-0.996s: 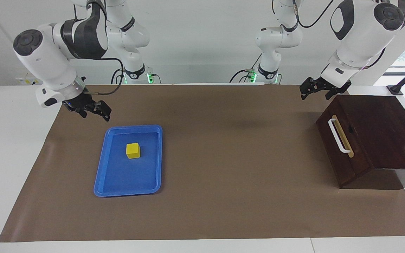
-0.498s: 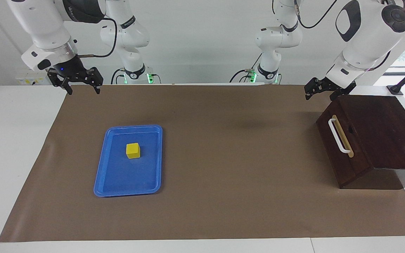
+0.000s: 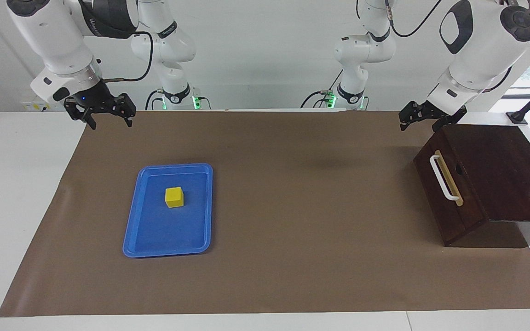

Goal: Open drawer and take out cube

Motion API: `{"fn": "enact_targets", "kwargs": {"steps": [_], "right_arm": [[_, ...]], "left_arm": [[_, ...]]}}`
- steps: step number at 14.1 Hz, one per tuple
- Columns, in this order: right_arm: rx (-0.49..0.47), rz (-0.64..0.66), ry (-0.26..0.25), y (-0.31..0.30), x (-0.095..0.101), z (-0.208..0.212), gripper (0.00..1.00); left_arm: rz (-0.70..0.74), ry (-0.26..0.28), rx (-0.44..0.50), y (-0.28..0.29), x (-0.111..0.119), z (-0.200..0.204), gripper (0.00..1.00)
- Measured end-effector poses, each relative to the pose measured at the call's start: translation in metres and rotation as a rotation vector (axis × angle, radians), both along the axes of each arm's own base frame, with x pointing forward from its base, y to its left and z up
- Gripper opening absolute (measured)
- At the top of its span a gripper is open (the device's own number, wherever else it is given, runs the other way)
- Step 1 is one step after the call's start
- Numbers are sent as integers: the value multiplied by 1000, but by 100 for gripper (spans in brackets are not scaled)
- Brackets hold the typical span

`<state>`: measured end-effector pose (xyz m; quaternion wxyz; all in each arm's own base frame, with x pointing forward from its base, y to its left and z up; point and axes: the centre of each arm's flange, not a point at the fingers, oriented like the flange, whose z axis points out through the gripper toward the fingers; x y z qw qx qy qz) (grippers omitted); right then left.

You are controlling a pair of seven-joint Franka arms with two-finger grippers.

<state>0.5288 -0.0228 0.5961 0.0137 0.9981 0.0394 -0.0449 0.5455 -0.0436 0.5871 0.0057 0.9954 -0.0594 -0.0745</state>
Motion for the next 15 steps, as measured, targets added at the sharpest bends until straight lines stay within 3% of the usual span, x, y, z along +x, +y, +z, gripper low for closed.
{"fn": "enact_targets", "kwargs": {"steps": [6, 15], "right_arm": [[21, -9, 8, 1, 0, 24, 100], [19, -44, 9, -2, 4, 22, 100]], "left_arm": [[-1, -16, -1, 0, 1, 2, 100], [-3, -60, -4, -2, 3, 9, 100]]}}
